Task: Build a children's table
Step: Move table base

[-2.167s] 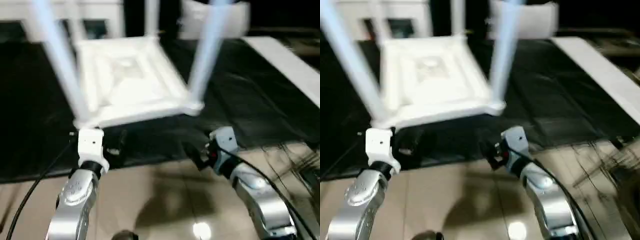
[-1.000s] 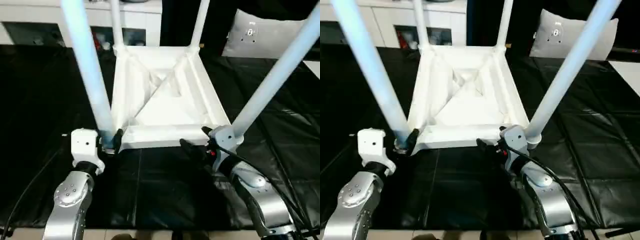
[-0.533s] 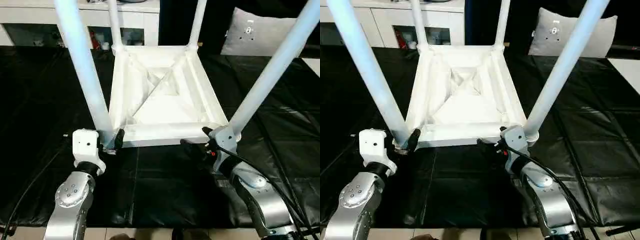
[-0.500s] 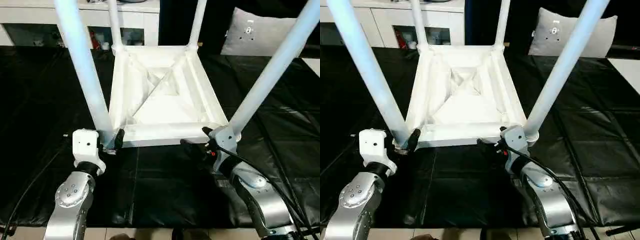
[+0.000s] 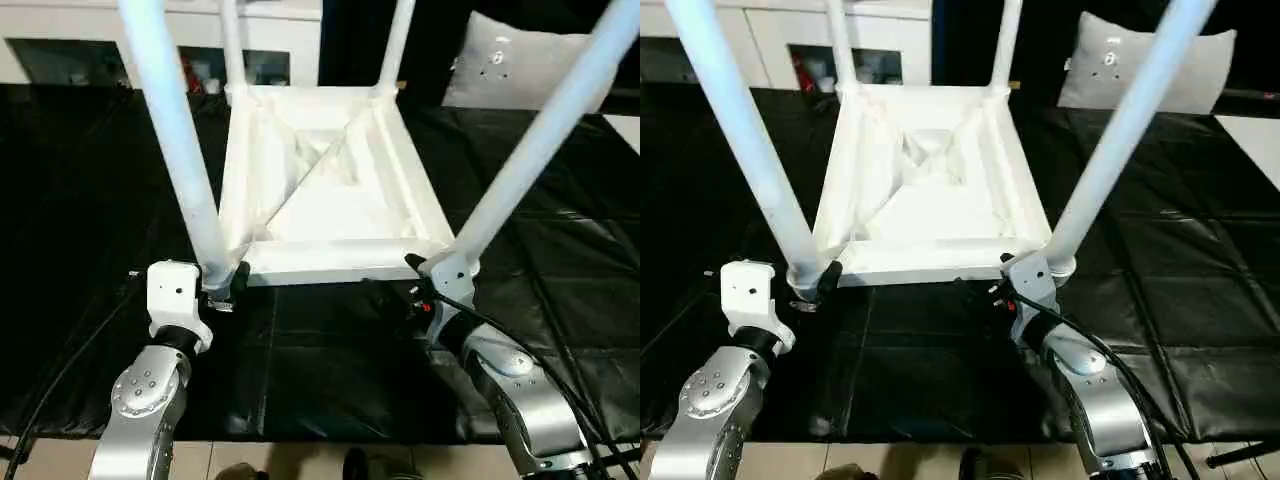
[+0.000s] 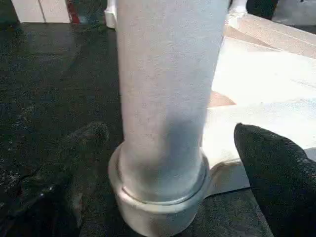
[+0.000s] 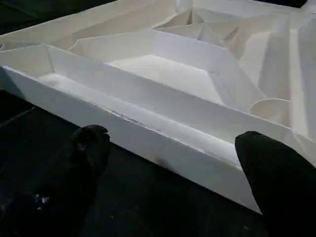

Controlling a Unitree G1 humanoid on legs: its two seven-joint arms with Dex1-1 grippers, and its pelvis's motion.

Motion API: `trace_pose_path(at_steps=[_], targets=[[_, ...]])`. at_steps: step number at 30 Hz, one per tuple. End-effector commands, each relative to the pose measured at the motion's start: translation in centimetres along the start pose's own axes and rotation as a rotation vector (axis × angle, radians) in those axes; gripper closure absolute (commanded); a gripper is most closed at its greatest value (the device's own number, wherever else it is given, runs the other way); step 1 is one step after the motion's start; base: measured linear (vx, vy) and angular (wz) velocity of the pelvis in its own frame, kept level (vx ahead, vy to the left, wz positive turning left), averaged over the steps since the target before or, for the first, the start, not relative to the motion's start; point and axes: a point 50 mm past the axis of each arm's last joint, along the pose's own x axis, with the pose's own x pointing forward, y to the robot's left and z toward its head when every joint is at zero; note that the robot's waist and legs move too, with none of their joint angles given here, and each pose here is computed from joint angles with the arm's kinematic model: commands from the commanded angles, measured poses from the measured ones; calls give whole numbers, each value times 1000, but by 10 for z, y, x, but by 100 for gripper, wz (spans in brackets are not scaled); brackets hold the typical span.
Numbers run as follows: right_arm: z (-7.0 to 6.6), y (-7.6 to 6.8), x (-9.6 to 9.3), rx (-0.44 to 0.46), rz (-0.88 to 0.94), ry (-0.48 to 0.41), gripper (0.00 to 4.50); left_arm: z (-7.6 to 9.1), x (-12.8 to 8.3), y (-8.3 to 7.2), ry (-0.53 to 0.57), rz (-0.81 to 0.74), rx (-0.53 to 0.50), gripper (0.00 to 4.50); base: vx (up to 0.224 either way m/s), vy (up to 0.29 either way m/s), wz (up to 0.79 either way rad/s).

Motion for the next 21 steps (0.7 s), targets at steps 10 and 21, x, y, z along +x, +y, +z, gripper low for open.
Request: trace_pose_path(at_steps=[10,21], targets=[[-3,-1,-1,-14,-5,19,0,-2,-1,-4,17,-16,28,4,0,0,0],[-4,0,-1,-13,-3,26,0,-4,-2,-3,25,-12,30,4,-104,-31,3]])
